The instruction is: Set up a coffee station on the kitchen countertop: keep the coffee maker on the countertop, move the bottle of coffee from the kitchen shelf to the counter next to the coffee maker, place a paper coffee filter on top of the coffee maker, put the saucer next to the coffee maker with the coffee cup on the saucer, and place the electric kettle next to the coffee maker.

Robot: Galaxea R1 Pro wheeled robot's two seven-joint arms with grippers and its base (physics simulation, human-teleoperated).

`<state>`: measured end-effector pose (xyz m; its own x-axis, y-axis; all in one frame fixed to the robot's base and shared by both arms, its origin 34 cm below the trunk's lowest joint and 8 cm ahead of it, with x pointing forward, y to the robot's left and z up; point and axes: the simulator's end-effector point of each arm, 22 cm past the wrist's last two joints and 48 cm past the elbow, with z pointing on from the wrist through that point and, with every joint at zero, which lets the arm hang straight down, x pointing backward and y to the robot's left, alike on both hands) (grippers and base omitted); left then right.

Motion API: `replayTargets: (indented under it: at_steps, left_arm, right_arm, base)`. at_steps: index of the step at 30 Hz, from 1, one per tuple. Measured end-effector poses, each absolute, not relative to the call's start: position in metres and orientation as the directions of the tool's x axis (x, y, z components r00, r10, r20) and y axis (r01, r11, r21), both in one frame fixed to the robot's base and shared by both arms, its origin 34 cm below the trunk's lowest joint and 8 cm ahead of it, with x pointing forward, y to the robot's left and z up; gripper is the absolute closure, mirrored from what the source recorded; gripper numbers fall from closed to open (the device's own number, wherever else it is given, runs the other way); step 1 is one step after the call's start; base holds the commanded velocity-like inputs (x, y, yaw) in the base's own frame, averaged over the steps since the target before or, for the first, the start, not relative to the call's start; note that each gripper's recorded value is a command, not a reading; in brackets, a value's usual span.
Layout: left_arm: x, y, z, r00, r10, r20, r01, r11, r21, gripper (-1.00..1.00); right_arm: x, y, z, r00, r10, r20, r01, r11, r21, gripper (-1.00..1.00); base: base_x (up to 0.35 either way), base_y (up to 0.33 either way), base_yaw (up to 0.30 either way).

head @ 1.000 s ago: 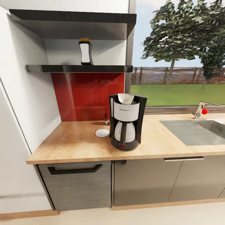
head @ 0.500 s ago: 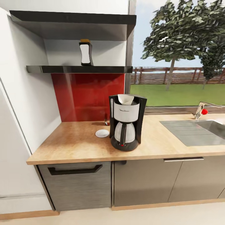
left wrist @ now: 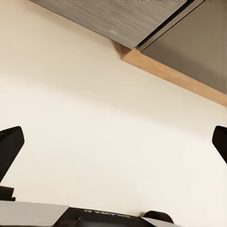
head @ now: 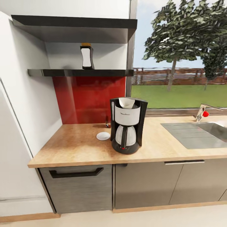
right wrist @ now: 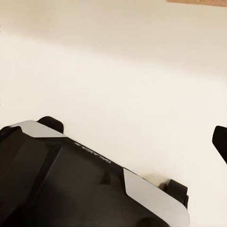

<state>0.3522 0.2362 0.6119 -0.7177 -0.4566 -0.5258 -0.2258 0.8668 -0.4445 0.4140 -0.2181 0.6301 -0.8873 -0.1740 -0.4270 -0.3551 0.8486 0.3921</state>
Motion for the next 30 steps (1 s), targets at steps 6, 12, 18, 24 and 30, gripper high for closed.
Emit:
replayTargets:
  at_steps: [6, 12, 18, 24, 30]
  left_arm:
    - [0.351, 0.236, 0.619, -0.718, -0.457, -0.526, -0.226, 0.867, -0.444, -1.00]
    - [0.351, 0.238, 0.622, -0.716, -0.459, -0.526, -0.229, 0.866, -0.443, -1.00]
    - [0.354, 0.241, 0.624, -0.712, -0.456, -0.535, -0.226, 0.869, -0.440, -1.00]
    - [0.456, 0.268, 0.702, -0.587, -0.384, -0.712, -0.068, 0.900, -0.430, -1.00]
    - [0.528, 0.190, 0.831, -0.629, -0.274, -0.727, 0.209, 0.841, -0.499, -1.00]
  right_arm:
    - [0.413, -0.218, 0.638, -0.887, -0.174, -0.427, -0.355, 0.849, 0.392, -1.00]
    - [0.413, -0.223, 0.640, -0.888, -0.169, -0.428, -0.350, 0.853, 0.388, -1.00]
    - [0.414, -0.224, 0.640, -0.888, -0.167, -0.428, -0.348, 0.853, 0.389, -1.00]
    - [0.414, -0.226, 0.640, -0.888, -0.165, -0.429, -0.345, 0.856, 0.385, -1.00]
    - [0.414, -0.227, 0.640, -0.888, -0.167, -0.429, -0.346, 0.857, 0.382, -1.00]
  base:
    - [0.000, 0.000, 0.000]
    - [0.000, 0.000, 0.000]
    - [0.000, 0.000, 0.000]
    - [0.000, 0.000, 0.000]
    - [0.000, 0.000, 0.000]
